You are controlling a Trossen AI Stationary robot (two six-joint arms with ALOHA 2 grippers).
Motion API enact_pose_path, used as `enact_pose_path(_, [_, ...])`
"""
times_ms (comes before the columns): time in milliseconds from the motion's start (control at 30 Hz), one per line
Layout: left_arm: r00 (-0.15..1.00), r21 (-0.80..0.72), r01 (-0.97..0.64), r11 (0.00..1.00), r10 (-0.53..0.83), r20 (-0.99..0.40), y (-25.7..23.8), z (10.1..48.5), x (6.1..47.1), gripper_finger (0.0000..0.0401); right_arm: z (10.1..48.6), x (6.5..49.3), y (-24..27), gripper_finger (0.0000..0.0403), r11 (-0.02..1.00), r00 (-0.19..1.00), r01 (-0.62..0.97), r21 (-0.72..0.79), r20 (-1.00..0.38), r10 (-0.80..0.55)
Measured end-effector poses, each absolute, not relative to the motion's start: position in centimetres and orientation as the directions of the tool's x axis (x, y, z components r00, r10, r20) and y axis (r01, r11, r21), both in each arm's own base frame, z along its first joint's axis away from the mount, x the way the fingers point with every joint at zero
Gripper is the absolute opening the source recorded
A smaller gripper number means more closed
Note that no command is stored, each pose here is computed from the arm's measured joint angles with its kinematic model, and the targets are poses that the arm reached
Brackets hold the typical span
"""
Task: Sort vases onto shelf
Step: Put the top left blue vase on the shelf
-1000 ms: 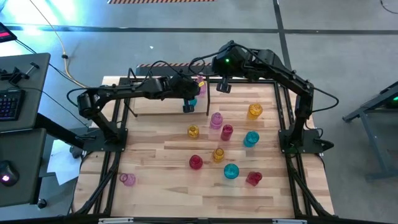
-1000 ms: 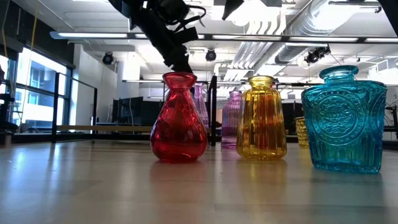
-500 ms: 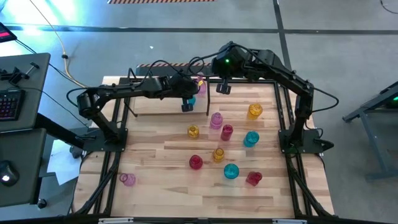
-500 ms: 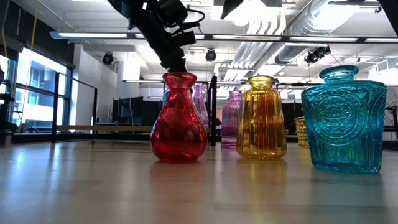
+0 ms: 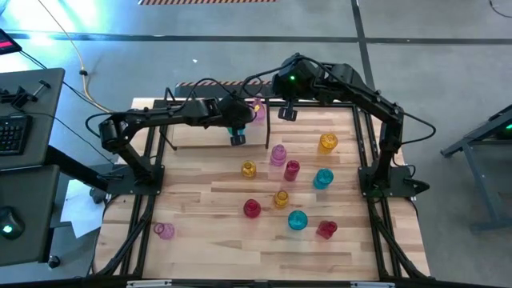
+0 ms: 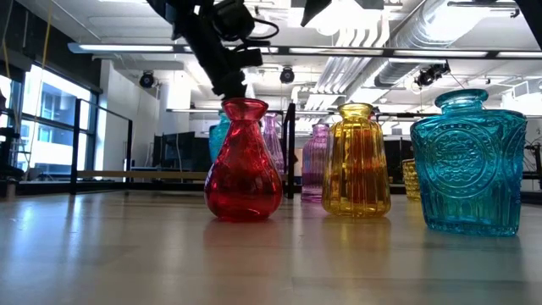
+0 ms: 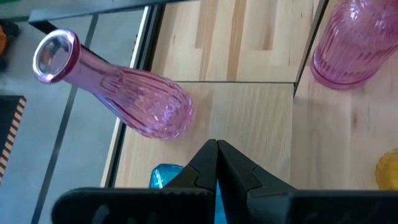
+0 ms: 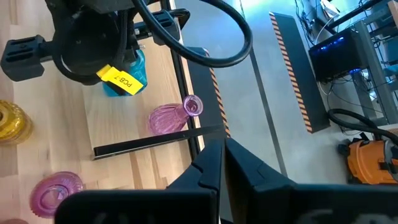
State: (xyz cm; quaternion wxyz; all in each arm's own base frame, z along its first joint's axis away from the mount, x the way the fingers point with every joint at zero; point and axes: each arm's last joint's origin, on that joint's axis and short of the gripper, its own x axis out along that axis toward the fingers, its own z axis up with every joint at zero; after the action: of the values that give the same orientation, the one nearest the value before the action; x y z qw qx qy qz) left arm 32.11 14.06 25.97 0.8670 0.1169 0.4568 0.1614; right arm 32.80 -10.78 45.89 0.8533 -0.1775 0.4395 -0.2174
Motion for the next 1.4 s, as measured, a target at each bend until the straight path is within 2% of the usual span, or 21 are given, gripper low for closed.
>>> enact_pose_path(267, [0.531,0.345,-0.214,0.914,0.406,-0.744,14.2,26.0,32.2,0.0,45.9,32.8,-10.8,0.0,0.844,0.522,0.213,-0.491,-0.674,-0.524])
enact_pose_path(467, [0.607,0.357,-0.238,0.903,0.425,-0.671,14.0,26.8,33.0,0.0,45.9,32.8,-10.8,0.0,0.845,0.525,0.214,-0.491,-0.671,-0.523])
enact_pose_path(667, [0.714,0.3,-0.218,0.929,0.361,-0.599,13.9,27.5,33.8,0.0,45.9,32.9,-10.7,0.0,0.86,0.543,0.199,-0.47,-0.677,-0.496])
enact_pose_path(800, [0.735,0.283,-0.244,0.928,0.367,-0.571,14.0,27.8,34.0,0.0,45.9,33.0,-10.5,0.0,0.862,0.547,0.193,-0.468,-0.678,-0.491])
enact_pose_path(1100, [0.687,0.261,-0.332,0.906,0.422,-0.591,15.3,27.0,33.2,0.0,45.9,33.1,-10.0,0.0,0.865,0.554,0.181,-0.468,-0.678,-0.483])
enact_pose_path(1400, [0.663,0.261,-0.342,0.903,0.429,-0.614,15.7,26.7,32.8,0.0,45.9,33.1,-10.0,0.0,0.865,0.554,0.183,-0.467,-0.678,-0.483])
